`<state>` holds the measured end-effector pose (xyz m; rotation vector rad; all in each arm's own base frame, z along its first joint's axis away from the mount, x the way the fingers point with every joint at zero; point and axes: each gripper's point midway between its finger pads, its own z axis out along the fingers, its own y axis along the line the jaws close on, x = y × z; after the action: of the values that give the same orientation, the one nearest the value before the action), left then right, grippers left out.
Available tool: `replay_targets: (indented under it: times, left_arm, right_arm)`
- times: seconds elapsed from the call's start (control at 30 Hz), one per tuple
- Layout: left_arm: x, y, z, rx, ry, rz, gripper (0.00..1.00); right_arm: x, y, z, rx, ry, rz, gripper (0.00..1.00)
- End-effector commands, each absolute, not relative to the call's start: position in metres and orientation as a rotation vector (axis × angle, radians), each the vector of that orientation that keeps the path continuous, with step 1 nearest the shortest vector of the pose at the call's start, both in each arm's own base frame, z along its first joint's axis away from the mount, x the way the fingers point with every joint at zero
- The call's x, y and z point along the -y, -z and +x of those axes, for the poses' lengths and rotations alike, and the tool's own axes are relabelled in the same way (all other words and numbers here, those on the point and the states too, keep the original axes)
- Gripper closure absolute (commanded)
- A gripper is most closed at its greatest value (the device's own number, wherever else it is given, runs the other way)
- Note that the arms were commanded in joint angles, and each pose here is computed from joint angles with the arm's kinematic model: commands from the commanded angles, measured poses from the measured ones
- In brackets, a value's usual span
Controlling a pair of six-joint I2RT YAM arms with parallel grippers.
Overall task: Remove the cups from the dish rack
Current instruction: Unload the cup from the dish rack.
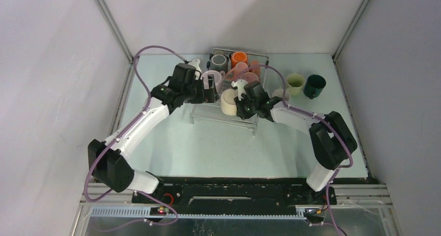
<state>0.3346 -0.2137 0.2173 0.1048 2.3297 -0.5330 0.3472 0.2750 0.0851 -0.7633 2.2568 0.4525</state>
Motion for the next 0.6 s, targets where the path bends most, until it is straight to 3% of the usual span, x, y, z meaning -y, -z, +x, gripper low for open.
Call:
replay_targets:
  times: [0.0,0.57]
  left_arm:
    - [0.209,-0.239,0.333,-2.241,0.633,0.044,0.02]
    - [0.217,-0.282,0.322,-2.043,1.090,-0.127,0.00]
  right_arm:
    - [-0.297,-0.151,0.348,-2.083,-0.549,-0.723,1.00]
    - [-0.316,-0.262,0.338,-1.959,-0.707,-0.552,1.00]
